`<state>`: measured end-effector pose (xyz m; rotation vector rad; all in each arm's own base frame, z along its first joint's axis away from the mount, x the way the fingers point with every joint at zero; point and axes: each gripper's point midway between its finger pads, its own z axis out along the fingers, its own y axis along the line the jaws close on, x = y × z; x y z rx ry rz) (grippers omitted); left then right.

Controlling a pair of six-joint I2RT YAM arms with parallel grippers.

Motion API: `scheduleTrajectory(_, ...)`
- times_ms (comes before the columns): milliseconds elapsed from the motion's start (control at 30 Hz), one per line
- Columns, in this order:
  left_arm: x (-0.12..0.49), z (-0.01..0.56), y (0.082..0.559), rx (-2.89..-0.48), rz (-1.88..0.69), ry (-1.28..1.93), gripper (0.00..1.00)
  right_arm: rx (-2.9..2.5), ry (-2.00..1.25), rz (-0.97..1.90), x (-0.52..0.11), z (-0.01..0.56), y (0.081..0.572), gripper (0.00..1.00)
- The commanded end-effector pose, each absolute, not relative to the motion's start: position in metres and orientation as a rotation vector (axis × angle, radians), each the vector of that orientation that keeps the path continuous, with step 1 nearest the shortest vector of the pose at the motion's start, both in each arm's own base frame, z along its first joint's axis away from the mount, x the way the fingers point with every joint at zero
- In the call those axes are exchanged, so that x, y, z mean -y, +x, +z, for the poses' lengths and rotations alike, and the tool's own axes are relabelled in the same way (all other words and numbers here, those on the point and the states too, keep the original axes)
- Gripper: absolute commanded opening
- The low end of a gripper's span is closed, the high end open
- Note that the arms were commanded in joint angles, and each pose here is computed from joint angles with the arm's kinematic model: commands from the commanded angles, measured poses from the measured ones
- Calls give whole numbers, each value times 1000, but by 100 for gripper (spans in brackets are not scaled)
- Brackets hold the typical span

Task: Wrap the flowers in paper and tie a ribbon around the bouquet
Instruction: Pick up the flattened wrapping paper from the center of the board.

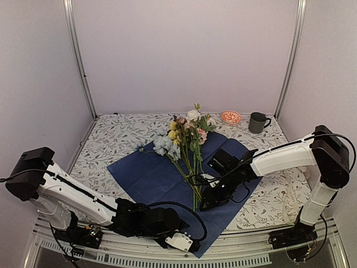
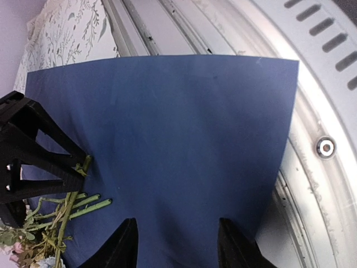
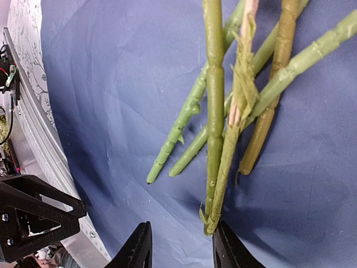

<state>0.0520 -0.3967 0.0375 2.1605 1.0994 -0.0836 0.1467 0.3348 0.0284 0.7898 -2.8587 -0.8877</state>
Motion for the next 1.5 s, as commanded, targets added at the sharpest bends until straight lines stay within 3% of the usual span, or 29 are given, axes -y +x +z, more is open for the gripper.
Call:
scheduleTrajectory(0, 399, 38, 59, -1082, -61, 2176, 52, 2847, 773, -907, -336, 26, 146, 39)
scheduleTrajectory(133, 396, 33, 59, -1098, -47, 2213, 57, 2841, 770, -906, -335, 25, 145, 39)
scheduleTrajectory(267, 388, 31, 41, -1074, -143, 2322, 69, 2819, 775, -916, -334, 24, 140, 39)
scheduleTrajectory(567, 390, 25, 38, -1050, -145, 2338, 78, 2809, 768, -912, -331, 21, 137, 39)
scheduleTrajectory(700, 392, 23, 38, -1045, -141, 2340, 78, 2808, 766, -918, -332, 20, 137, 39)
scheduleTrajectory(967, 401, 38, 63, -1072, -33, 2153, 57, 2796, 758, -940, -336, 17, 138, 39)
scheduleTrajectory(1200, 406, 47, 78, -1143, 2, 2049, 47, 2772, 757, -949, -338, 12, 134, 38)
scheduleTrajectory(1467, 409, 50, 73, -1222, -142, 2072, 15, 2762, 764, -992, -339, 24, 134, 39)
